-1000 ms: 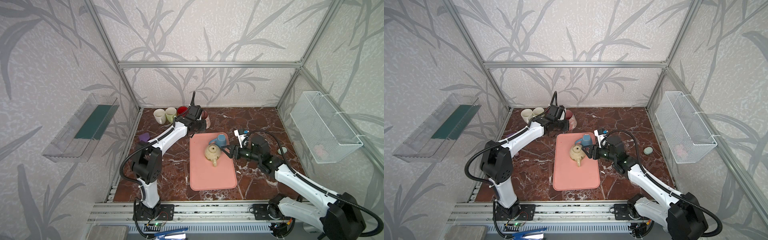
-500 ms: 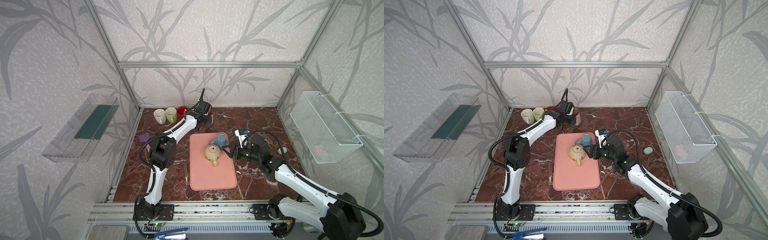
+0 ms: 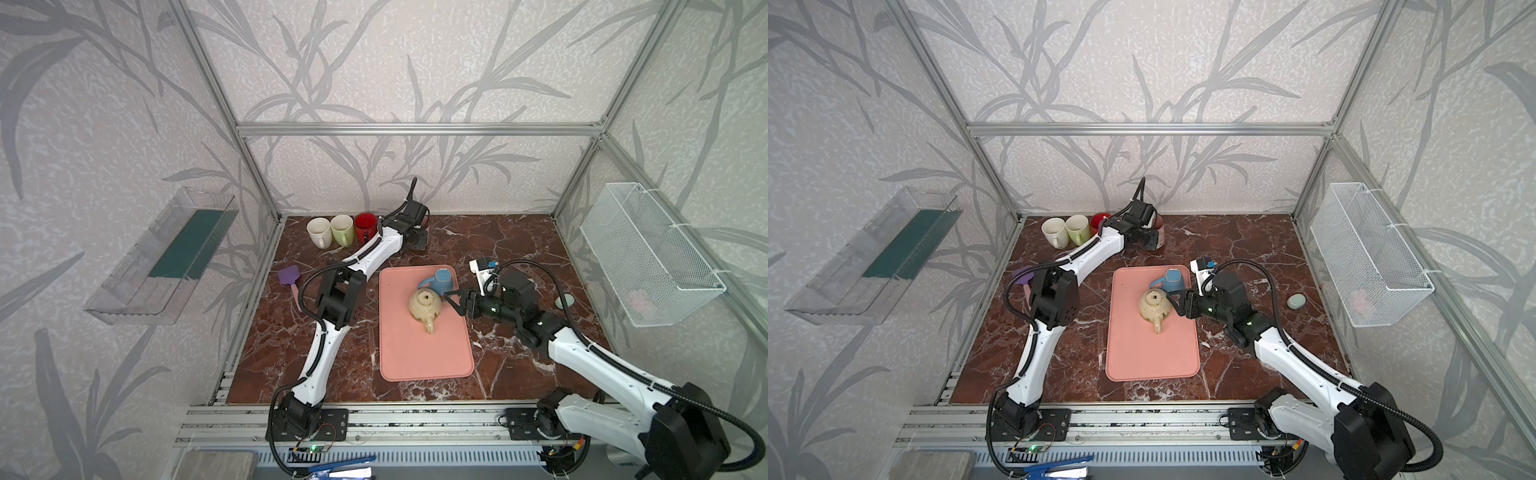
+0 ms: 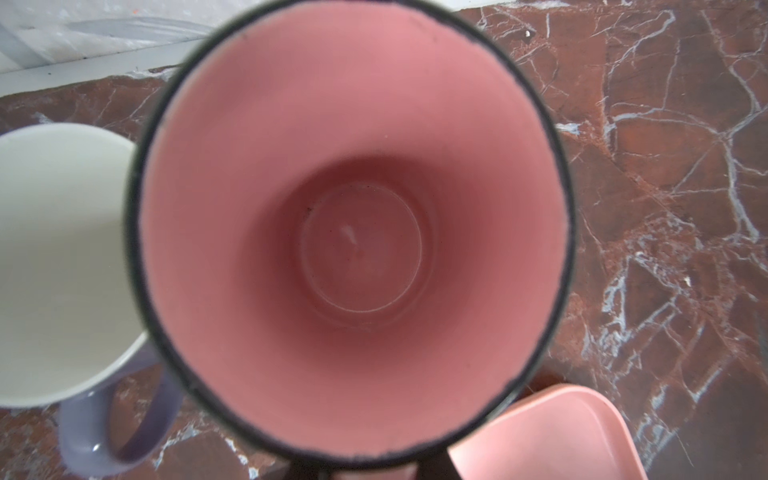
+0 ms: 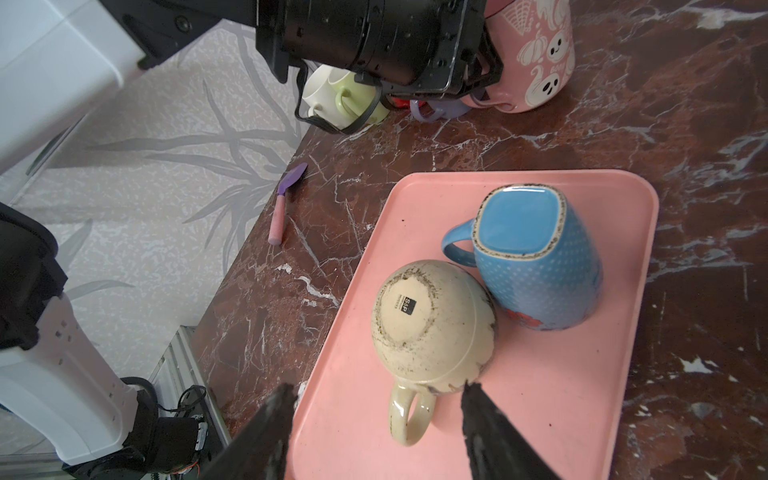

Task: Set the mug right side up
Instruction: 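Carry the upright pink mug with the left gripper beside the lavender mug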

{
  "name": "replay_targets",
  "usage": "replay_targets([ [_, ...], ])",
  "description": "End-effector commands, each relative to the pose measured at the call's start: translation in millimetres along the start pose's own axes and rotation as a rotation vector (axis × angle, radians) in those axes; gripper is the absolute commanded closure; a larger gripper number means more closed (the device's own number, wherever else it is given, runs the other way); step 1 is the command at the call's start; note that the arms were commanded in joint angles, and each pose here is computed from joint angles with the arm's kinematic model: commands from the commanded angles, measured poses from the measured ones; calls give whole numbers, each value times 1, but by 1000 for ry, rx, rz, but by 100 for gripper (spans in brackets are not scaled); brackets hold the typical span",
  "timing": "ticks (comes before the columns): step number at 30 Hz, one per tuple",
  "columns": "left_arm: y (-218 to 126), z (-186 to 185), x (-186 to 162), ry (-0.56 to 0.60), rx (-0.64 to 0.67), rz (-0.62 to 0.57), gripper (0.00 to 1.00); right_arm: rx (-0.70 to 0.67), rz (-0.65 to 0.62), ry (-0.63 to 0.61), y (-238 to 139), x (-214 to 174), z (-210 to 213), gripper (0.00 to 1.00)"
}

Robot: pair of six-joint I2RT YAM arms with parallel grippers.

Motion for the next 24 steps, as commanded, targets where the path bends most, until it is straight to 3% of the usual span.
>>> replay_targets([
  [1, -21, -9, 36, 21, -1, -131, 100, -14, 18, -1, 3, -7, -5, 36],
  [24, 5, 5, 31, 12, 59, -105, 100, -10, 43, 24, 11, -13, -10, 36],
])
Point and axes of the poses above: each gripper's point midway between its finger pads, its own y axis out along the fingers, its own z axis along the line the jaws close on, x = y × z, the point moved 5 cm from there along -y, back along the fingers, and after that the axes turned 9 degrees about -y, right-handed, at the moved point
